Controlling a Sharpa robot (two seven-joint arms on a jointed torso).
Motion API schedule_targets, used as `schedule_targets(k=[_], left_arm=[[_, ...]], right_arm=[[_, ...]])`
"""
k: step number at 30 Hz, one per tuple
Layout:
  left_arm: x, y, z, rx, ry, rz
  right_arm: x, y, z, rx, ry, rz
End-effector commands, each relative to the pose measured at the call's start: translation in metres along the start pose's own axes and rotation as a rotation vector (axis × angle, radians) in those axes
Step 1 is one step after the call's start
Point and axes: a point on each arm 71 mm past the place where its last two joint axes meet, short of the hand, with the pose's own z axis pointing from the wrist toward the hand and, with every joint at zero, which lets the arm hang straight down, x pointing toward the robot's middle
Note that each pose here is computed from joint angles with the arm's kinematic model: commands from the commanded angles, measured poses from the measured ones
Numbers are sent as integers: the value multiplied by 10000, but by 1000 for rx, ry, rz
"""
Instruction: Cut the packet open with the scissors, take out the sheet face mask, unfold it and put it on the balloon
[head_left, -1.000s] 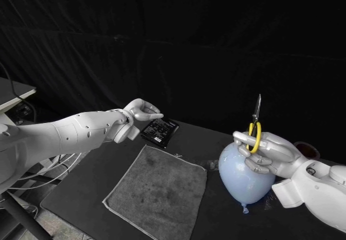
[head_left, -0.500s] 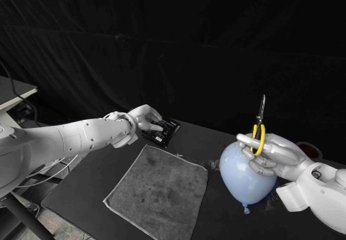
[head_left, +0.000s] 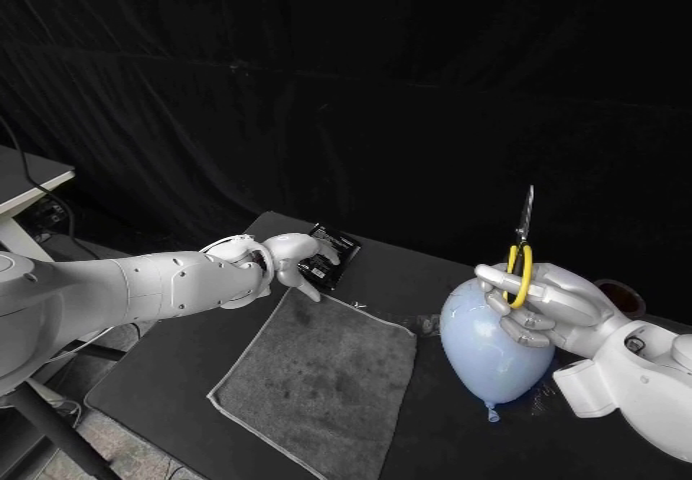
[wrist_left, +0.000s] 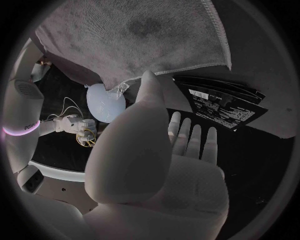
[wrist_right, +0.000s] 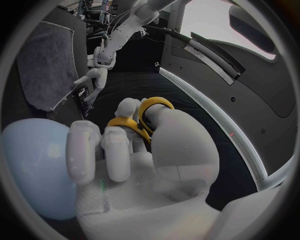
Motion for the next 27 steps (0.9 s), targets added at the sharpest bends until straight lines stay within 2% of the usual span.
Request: schedule_targets(k=[1,6,14,19,27], left_arm=[[19,-44,8,67,17,103],[21,-4,17,52,12,126],[-30,58,12,25,-30,149],[-56,64,22,17,-43,138],[-104,116,62,-16,-57,86]], right_arm=[[0,11,-5,-17,7,-19],[-8,10,-13,-17,3,-24],[-20,11,-34,-18,-2,-35],[-26,11,-32,-18,-3,-41],[-27,10,-25,-19,0,-47]])
